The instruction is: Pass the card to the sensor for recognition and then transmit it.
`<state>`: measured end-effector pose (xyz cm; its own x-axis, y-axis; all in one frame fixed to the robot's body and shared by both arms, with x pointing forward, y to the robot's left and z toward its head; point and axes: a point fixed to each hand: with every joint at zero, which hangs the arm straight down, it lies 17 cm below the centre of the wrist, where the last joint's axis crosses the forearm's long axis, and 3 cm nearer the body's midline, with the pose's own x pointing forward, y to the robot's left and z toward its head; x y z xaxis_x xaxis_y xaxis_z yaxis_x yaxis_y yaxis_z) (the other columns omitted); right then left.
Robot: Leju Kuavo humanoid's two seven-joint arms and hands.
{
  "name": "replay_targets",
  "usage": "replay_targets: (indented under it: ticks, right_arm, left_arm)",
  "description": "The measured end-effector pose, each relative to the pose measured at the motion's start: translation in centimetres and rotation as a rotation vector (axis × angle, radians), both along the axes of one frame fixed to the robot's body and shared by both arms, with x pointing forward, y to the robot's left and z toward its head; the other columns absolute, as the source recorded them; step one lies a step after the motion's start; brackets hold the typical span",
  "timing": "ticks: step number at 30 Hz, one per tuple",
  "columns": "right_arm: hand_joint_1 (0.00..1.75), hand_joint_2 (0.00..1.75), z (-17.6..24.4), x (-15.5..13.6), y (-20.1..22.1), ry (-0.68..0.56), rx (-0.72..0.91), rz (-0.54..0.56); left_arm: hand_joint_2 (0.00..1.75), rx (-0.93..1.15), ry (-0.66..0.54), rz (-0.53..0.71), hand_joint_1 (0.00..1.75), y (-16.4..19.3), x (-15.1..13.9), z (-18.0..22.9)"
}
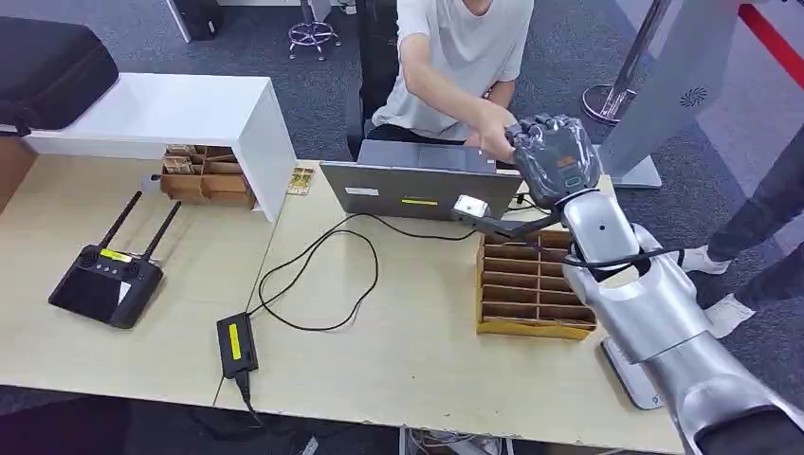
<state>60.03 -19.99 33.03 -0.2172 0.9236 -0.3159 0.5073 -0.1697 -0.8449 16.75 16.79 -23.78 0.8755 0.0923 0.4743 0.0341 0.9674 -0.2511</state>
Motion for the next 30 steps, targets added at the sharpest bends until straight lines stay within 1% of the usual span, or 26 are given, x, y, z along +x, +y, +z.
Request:
replay_targets:
  ticks: [9,26,30]
  right_arm:
    - [0.00,1.75,-0.3,-0.2,0.5,0.013,-0.002,0.013]
    - [0.00,1.75,-0.3,-0.8,0.6,0.011,0.007,0.023]
    - [0.00,1.75,-0.8,-1.4,0.0,0.045,-0.013,0.006]
  left_arm:
    - [1.75,-0.003,-0.017,-0.007,0.00,-0.1,0.2,0.2]
    - [1.75,-0.008,-0.007,0.010,0.00,0.0,0.1,0.1]
    - [1.75,-0.012,-0.010,0.028,0.00,0.1,0.0,0.1]
